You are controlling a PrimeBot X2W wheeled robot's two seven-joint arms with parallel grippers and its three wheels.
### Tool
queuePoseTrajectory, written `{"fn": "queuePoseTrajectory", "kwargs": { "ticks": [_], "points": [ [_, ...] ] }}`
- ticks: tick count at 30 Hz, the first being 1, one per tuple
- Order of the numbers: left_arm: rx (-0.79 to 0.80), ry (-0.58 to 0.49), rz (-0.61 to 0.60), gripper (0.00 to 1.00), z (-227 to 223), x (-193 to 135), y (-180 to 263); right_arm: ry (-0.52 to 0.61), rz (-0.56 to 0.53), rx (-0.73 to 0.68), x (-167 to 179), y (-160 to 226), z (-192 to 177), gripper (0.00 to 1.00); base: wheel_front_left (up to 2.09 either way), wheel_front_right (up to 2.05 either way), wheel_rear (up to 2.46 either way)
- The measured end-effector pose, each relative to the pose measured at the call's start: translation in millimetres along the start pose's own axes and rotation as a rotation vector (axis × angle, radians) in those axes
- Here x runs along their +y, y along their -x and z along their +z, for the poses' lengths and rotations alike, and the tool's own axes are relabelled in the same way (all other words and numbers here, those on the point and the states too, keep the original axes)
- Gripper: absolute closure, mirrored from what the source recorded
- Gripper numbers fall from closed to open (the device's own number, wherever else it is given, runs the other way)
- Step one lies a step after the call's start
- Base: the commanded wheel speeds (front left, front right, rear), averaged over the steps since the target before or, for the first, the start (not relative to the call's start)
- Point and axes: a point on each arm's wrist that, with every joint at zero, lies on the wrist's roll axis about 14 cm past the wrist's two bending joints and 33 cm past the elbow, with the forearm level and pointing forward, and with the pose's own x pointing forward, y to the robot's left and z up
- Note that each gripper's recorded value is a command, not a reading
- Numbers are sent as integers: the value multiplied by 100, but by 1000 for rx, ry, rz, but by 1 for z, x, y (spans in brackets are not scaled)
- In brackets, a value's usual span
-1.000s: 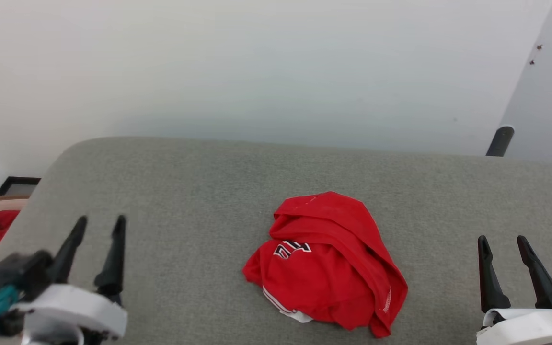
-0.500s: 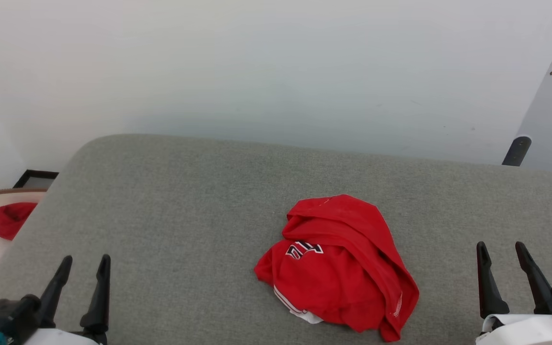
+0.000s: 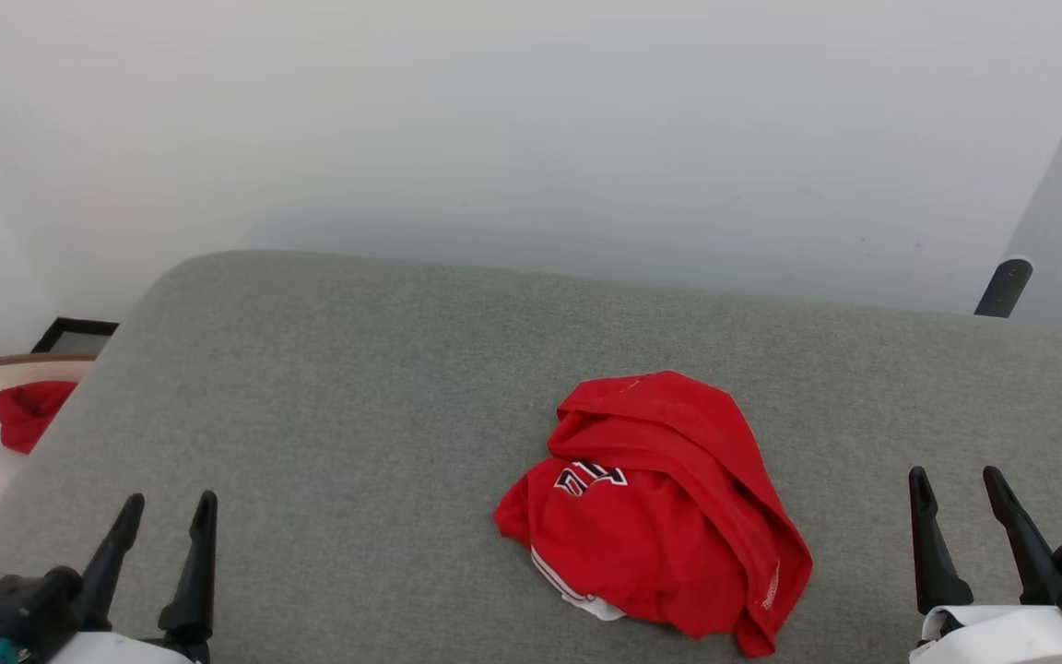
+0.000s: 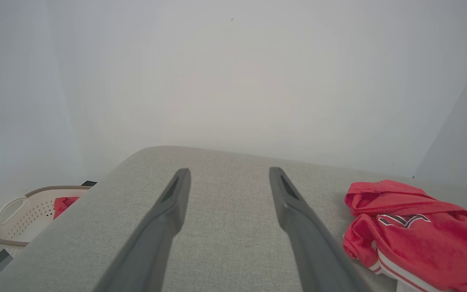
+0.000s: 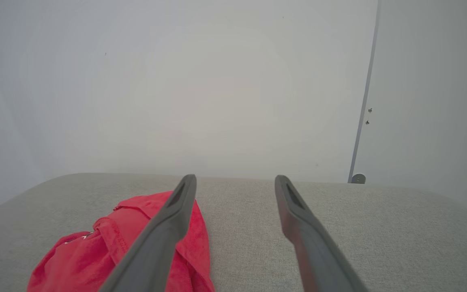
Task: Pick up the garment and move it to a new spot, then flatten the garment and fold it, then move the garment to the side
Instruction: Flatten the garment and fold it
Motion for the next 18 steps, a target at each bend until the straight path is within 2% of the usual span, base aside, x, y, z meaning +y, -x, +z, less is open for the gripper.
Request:
{"fn": "queuePoseTrajectory", "kwargs": {
  "ticks": [9,18],
  "points": [
    [10,2,6,0,0,-1,1,-24,73,60,24,-4,-12,0,0,0,0],
    [26,13,14,0,-1,-3,3,-38,248,294,72,-5,-51,0,0,0,0]
  ]
}}
